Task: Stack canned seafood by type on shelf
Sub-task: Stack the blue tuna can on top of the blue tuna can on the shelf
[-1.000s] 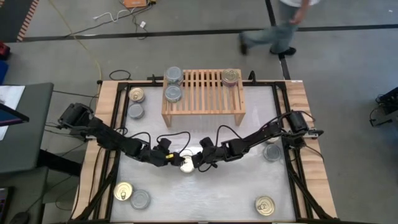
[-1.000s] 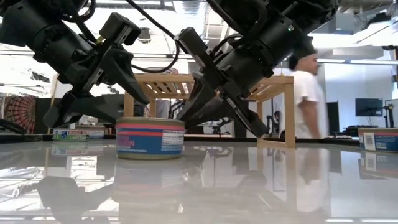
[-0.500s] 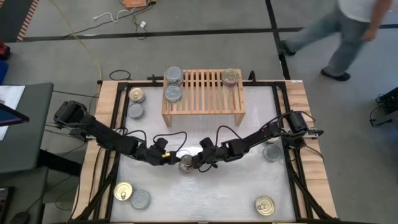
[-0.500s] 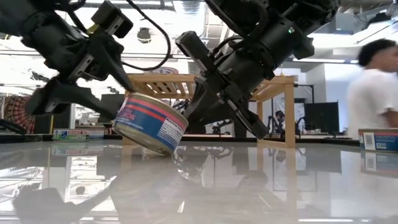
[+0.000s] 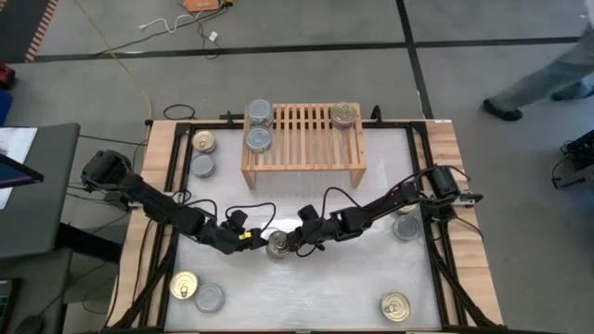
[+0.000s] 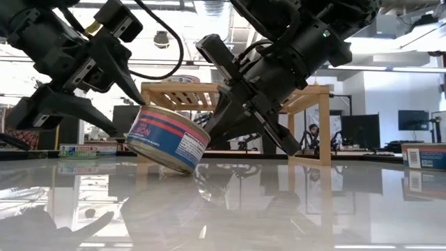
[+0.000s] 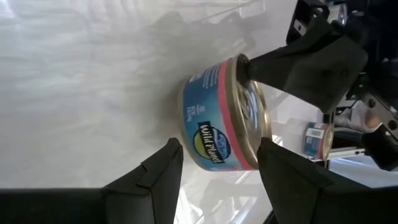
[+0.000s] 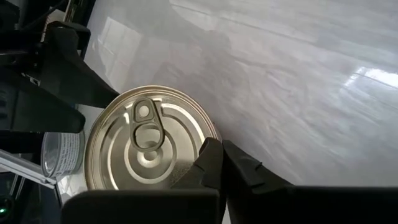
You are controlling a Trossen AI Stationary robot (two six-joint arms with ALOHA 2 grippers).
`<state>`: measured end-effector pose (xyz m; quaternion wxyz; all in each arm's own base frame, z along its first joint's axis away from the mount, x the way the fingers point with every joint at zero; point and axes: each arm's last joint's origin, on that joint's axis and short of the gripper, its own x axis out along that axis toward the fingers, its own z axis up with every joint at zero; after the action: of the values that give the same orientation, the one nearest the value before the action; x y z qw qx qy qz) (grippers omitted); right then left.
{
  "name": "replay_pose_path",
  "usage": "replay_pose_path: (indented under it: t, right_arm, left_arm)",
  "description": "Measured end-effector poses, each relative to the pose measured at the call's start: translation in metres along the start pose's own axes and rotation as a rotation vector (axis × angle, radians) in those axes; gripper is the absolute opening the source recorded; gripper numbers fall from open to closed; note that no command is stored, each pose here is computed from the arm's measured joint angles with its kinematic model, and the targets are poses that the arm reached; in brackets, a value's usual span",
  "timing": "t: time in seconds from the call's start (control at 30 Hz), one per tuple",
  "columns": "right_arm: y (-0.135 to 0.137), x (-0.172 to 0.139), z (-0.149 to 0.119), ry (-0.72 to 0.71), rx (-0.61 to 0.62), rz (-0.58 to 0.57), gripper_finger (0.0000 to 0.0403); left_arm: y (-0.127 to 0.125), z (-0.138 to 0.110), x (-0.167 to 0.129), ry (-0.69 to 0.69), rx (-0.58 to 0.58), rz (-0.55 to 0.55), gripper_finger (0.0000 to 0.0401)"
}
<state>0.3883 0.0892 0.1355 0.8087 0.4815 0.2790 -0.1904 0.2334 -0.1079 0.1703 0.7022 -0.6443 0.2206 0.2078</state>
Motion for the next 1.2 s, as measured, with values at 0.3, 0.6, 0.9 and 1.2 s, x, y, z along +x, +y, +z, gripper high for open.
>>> replay_pose_path:
  t: [0.3,0.6,0.9,1.2]
  right_arm:
    - [0.0001,0.0001,0.0003,-0.001,-0.013,0.001,0.0026]
    - [-0.0001,0.0002,0.0003,-0.001,-0.015,0.001,0.0025]
    - [-0.0001,0.0002,0.0003,-0.001,-0.017,0.001,0.0026]
    - [0.0000,0.0002,0.0003,-0.001,-0.021,0.002,0.0025]
  left_arm:
    - [-0.0008,0.0004,0.0001,-0.009,-0.019,-0.009,0.0196]
    - [-0.0016,0.0042,0.0006,-0.085,-0.031,-0.024,0.0196]
    - [-0.0004,0.0043,0.0006,-0.086,0.141,-0.006,0.0196]
    - [-0.0002,0.0043,0.0006,-0.085,0.132,-0.003,0.0196]
